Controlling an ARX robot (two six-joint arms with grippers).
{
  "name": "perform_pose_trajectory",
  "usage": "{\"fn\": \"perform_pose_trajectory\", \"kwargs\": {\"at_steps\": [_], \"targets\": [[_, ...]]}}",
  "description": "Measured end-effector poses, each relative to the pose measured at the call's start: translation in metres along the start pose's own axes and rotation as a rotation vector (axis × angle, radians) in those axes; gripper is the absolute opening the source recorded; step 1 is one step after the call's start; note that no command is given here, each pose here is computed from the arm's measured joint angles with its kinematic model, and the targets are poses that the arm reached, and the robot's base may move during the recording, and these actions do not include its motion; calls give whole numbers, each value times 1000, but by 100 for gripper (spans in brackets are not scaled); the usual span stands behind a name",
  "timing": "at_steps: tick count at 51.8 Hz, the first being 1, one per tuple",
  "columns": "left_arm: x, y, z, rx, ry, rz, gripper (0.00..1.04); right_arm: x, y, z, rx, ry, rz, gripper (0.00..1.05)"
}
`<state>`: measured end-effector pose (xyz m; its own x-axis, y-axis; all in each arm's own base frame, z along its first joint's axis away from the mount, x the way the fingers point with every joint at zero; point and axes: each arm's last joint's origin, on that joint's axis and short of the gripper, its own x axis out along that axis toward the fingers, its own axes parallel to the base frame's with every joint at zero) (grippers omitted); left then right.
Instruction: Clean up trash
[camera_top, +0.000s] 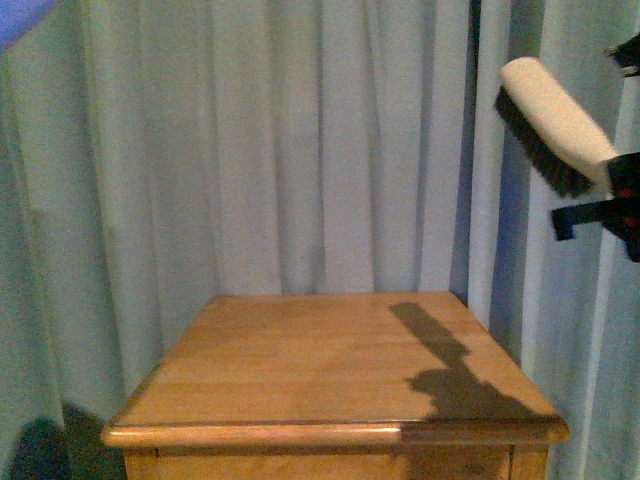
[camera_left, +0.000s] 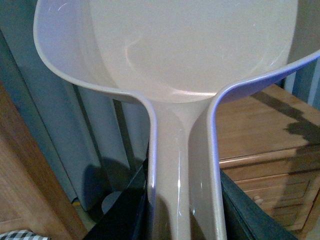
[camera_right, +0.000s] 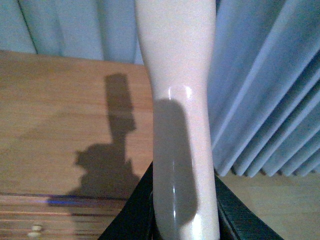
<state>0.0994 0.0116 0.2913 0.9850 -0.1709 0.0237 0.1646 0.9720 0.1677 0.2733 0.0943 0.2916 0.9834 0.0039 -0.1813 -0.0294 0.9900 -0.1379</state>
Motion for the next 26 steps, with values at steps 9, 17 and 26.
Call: {"fn": "perform_pose_trajectory", "kwargs": {"at_steps": [9, 17, 26], "targets": [[0, 0, 0, 0, 0, 0, 28, -51, -14, -11, -33, -125, -61, 19], [0, 0, 0, 0, 0, 0, 28, -90, -26, -23, -23, -175, -95, 19], [0, 0, 0, 0, 0, 0, 28, -123, -42, -38, 16, -190, -148, 19]]}}
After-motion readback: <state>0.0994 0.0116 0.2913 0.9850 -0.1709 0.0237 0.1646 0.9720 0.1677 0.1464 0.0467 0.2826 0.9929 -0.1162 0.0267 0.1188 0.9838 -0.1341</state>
